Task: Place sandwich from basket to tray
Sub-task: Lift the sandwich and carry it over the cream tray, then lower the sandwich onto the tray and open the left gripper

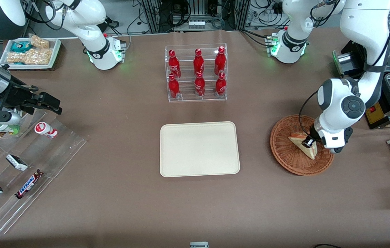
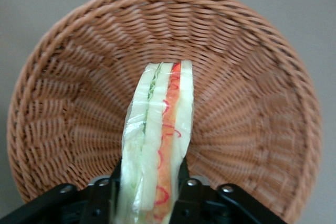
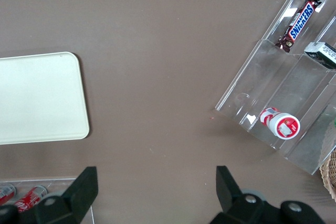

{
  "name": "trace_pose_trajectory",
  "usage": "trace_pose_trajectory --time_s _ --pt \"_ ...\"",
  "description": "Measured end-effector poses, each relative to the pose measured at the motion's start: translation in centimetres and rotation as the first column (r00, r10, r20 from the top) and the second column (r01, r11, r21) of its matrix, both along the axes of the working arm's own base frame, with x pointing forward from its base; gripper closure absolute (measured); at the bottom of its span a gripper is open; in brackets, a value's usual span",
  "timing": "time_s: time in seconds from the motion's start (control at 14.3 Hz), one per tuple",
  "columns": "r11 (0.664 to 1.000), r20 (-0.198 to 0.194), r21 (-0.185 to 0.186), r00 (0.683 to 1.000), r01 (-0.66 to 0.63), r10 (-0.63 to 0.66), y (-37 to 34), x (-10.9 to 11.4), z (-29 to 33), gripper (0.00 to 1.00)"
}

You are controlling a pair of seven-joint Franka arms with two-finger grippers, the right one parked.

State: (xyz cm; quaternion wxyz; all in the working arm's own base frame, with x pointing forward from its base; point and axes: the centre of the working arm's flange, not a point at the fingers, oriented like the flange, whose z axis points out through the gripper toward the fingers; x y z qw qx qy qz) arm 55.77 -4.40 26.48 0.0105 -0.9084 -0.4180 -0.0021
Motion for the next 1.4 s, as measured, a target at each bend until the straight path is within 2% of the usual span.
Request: trace_pose_trajectory --time_s 0.21,0.35,0.56,0.63,0.84,0.91,1.05,1.4 --pt "0.999 -0.016 -0.008 0.999 0.045 -0.045 -2.9 1.6 3.1 0.71" --pt "0.994 0.002 -0.024 0.995 0.103 -0.103 -6.5 2.4 5.2 0.74" --pt "0.972 0.032 -0.059 0.974 0.228 -0.226 -13.9 1.6 6.1 0.85" --pt "0.956 0.049 -0.057 0.958 0.286 -0.284 -16.7 1.3 6.0 0.85" --pt "0.879 0.088 0.009 0.875 0.477 -0.476 -26.4 0.5 4.8 0.85" --pt "0.857 0.097 0.017 0.853 0.515 -0.514 -29.2 0.2 4.3 0.85" --pt "0.816 0.112 0.009 0.81 0.578 -0.576 -34.3 -0.3 3.2 0.85" --pt "0.741 0.122 -0.026 0.738 0.671 -0.664 -43.2 -3.0 0.0 0.85"
